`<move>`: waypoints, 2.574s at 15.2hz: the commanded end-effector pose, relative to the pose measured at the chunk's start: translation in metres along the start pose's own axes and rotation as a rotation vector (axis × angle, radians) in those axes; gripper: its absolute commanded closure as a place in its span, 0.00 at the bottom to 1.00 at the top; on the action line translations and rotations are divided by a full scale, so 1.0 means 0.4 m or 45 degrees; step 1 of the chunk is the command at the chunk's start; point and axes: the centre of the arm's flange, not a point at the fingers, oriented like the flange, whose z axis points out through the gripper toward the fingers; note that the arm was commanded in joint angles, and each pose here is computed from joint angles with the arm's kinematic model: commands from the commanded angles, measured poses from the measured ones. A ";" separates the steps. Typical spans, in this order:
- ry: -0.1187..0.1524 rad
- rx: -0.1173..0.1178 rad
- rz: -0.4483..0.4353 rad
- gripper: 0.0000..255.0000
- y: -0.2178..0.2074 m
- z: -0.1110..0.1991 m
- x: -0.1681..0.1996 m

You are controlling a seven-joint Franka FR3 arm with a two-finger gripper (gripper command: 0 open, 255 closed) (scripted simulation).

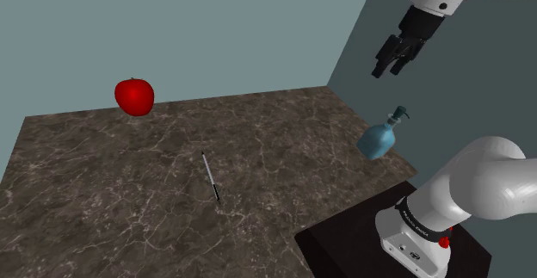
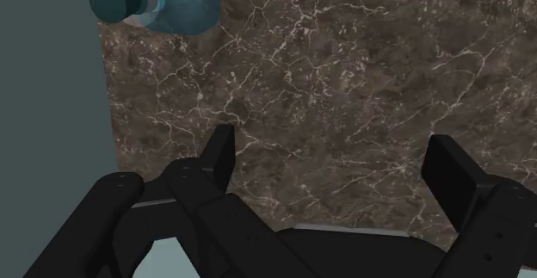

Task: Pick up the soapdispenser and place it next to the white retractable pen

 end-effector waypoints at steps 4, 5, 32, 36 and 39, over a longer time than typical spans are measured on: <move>-0.062 0.037 0.079 0.00 0.093 0.057 0.023; -0.083 0.049 0.105 0.00 0.124 0.076 0.029; -0.355 0.208 0.448 0.00 0.492 0.457 -0.010; -0.355 0.208 0.448 1.00 0.492 0.457 -0.010; -0.355 0.208 0.448 1.00 0.492 0.457 -0.010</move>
